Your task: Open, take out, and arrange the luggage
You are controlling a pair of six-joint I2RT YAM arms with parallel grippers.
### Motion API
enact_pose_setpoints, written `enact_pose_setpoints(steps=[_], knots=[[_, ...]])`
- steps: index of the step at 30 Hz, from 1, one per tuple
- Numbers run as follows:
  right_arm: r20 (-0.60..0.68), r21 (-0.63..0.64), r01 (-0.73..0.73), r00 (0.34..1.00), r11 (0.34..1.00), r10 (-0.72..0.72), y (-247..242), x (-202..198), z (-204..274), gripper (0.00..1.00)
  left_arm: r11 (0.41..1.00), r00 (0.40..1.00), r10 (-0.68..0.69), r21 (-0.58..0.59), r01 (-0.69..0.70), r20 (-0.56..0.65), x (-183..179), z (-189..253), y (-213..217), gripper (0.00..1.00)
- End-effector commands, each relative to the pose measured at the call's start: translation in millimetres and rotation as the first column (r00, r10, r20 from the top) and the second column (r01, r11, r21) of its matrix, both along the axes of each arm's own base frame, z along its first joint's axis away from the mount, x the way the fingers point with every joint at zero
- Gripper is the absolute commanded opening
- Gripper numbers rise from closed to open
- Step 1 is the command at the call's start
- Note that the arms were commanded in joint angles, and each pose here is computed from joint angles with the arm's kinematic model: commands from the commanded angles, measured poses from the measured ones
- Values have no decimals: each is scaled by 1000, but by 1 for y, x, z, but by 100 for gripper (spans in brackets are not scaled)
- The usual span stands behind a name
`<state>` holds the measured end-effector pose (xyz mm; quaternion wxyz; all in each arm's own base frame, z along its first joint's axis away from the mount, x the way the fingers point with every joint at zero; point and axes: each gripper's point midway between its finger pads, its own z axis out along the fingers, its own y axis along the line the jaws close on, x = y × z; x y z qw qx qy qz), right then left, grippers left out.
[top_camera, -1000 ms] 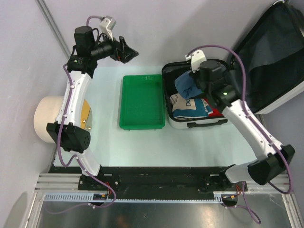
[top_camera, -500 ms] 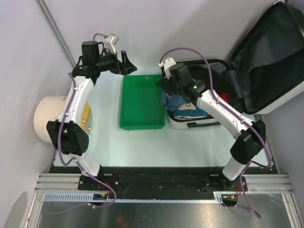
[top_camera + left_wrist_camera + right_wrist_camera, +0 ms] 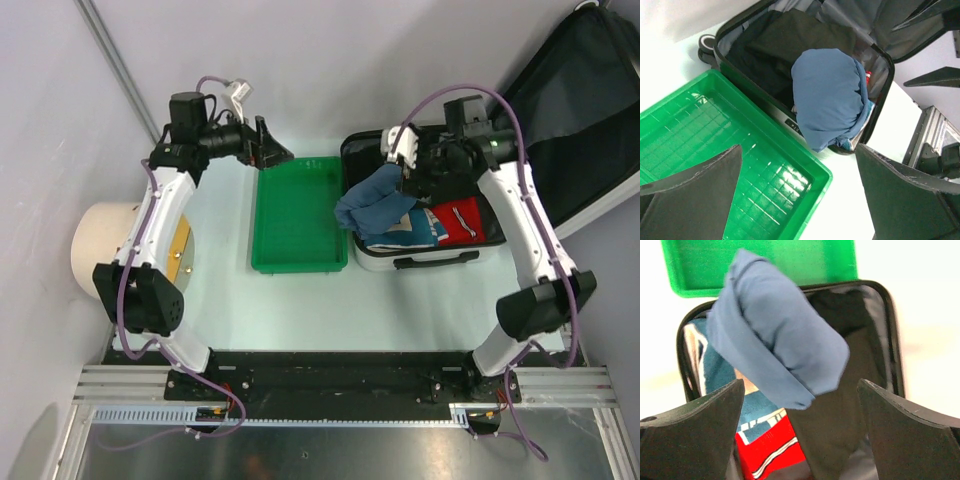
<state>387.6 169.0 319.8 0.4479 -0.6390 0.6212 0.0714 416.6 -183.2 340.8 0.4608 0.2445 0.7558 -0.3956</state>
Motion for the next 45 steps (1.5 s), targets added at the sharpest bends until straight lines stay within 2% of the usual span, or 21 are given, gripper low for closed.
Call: enact_pose_setpoints(steps=[1,3,10,13,16,17,19,21,22,23,24,25,28,29,30,32,33,35,39,43,45], knots=[[-65,-78,-331,943,940,327,19,-24,-30,100,996,994,-88,-6,88,71,-21,11,-5,100],[-106,-86,-368,927,926,359,26,-25,-44,100,996,995,-89,-4,89,55,-25,5,-4,100],[-104,-137,-429,903,893,418,47,-5,-78,100,997,996,-80,6,80,26,-34,-10,-1,100],[-124,-180,-457,889,871,441,48,-1,-97,97,998,998,-68,9,68,11,-35,-16,3,100],[-144,-211,-449,893,868,427,46,3,-107,87,998,998,-62,9,62,-3,-36,-22,5,100],[-152,-233,-440,898,868,414,44,4,-110,78,998,998,-63,8,63,-3,-38,-21,6,100],[-162,-241,-430,902,870,400,45,4,-112,71,998,998,-64,5,64,-9,-39,-24,7,100],[-166,-255,-428,903,867,397,44,3,-113,59,998,998,-67,3,67,-19,-41,-26,7,100],[-165,-260,-434,900,863,403,44,3,-113,32,997,997,-73,-2,73,-17,-42,-25,7,100],[-167,-268,-435,900,860,403,45,2,-114,16,997,997,-72,-3,72,-20,-42,-26,8,100],[-151,-274,-428,904,861,401,46,5,-110,2,997,997,-74,-4,74,-20,-42,-26,8,100],[-146,-268,-402,915,876,375,48,6,-106,0,997,997,-71,-5,71,-16,-43,-24,10,100],[-6,-204,-288,956,936,293,68,30,-67,0,999,999,-54,-8,54,-6,-42,-21,18,100],[3,-131,-190,981,973,192,74,38,-54,0,999,999,-50,-10,50,-5,-42,-20,21,100],[134,-60,-153,978,986,160,91,57,-21,0,999,999,-41,-13,41,-4,-41,-18,25,100],[209,92,-47,978,995,27,105,74,18,0,1000,1000,-12,-24,12,-14,-38,-16,35,100],[307,159,-52,952,986,1,121,85,47,0,999,1000,11,-30,-12,-13,-35,-14,45,100],[365,241,-41,929,970,-52,136,92,71,0,998,999,49,-32,-49,-12,-31,-12,59,100],[406,290,-37,909,956,-88,170,103,61,0,996,996,84,-31,-84,-9,-29,-12,72,100],[387,336,8,910,942,-146,198,130,19,0,994,994,111,-24,-111,0,-27,-11,81,100],[426,376,14,885,927,-186,203,145,17,0,993,993,119,-18,-119,10,-28,-10,83,100]])
